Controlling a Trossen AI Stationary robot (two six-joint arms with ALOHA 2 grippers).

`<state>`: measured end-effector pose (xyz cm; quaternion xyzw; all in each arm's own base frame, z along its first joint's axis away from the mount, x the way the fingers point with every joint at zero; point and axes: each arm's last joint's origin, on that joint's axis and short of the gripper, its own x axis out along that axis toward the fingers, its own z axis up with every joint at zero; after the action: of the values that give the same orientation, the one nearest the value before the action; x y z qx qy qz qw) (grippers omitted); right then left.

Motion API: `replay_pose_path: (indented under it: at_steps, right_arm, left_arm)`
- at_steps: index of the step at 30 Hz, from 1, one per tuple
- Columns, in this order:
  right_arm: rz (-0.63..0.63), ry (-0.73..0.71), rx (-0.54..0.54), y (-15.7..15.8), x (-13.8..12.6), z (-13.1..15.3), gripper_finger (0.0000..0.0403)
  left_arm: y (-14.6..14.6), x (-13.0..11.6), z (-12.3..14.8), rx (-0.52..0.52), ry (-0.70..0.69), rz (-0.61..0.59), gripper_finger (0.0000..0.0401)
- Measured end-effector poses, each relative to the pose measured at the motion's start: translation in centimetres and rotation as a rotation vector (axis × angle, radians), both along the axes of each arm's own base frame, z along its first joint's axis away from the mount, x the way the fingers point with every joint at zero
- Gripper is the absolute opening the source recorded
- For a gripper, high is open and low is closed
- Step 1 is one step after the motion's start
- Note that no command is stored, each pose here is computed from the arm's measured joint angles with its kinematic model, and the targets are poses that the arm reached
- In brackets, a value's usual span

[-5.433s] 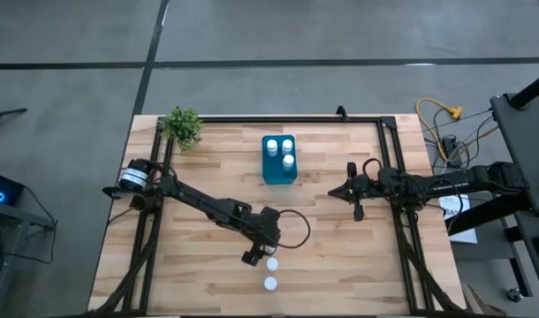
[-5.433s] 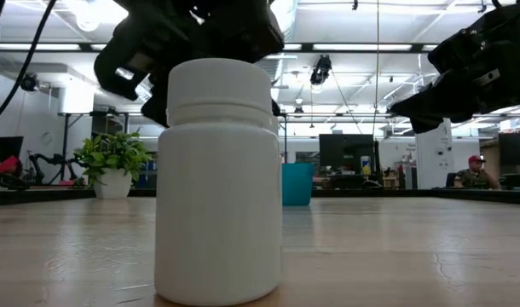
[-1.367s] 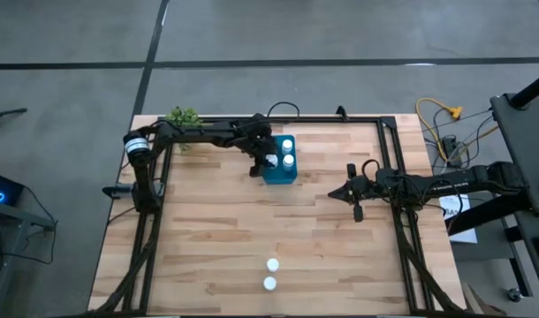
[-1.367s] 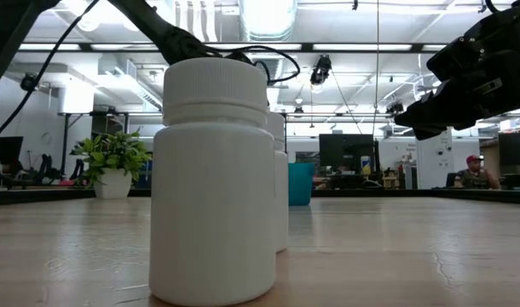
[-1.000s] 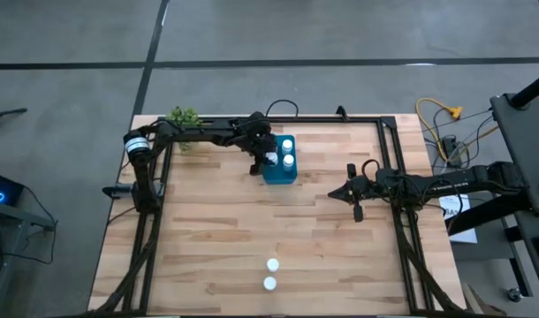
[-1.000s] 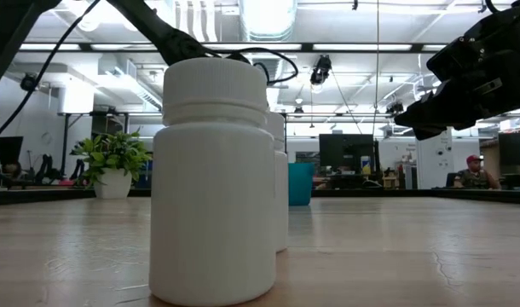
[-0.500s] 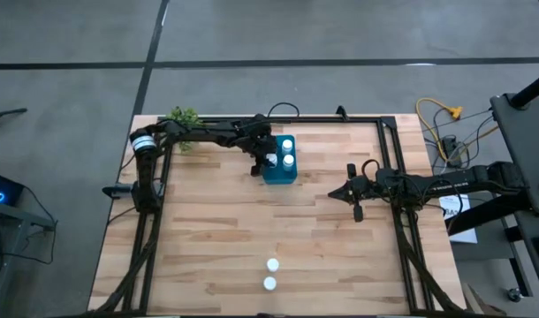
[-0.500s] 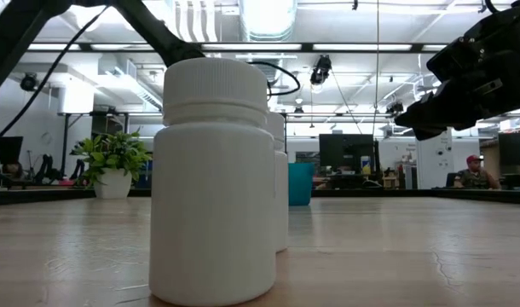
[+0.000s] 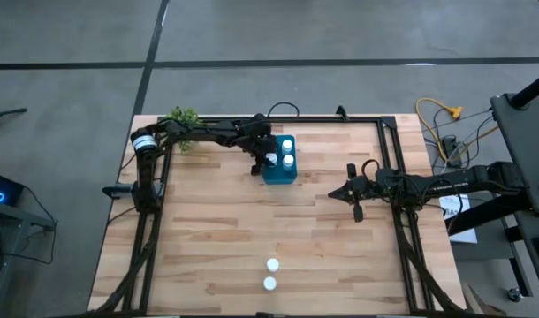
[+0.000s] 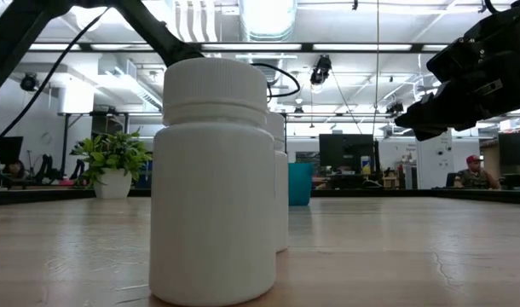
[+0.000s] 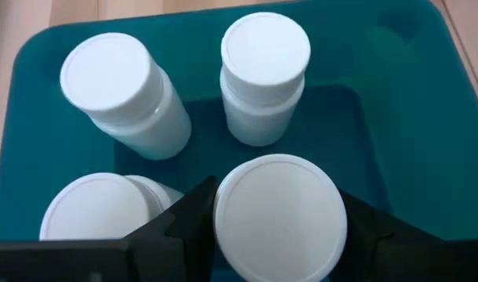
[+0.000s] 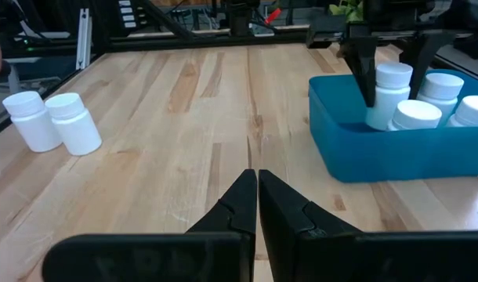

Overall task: Pick and place pill bottles into a basket
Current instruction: Put the top white pill bottle into the blue bin

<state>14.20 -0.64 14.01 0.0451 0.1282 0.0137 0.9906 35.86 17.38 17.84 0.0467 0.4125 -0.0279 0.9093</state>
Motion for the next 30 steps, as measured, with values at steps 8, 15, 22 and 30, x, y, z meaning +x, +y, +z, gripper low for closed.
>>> replay_pose_path:
  at_steps: [8, 15, 22, 30]
  right_arm:
    - [0.0, 0.0, 0.003, 0.0, 0.0, 0.0, 0.0009]
    - [0.0, 0.0, 0.002, 0.0, 0.0, 0.0, 0.0008]
    - [0.0, 0.0, 0.002, 0.0, 0.0, 0.0, 0.0009]
    - [0.0, 0.0, 0.002, 0.0, 0.0, 0.0, 0.0008]
  left_arm:
    - [-0.08, -0.15, -0.13, -0.011, 0.019, -0.001, 0.0158]
    - [-0.11, -0.2, -0.21, -0.014, 0.023, -0.001, 0.0158]
    - [-0.12, -0.22, -0.24, -0.016, 0.023, -0.002, 0.0158]
    - [-0.13, -0.22, -0.25, -0.021, 0.023, 0.004, 0.0177]
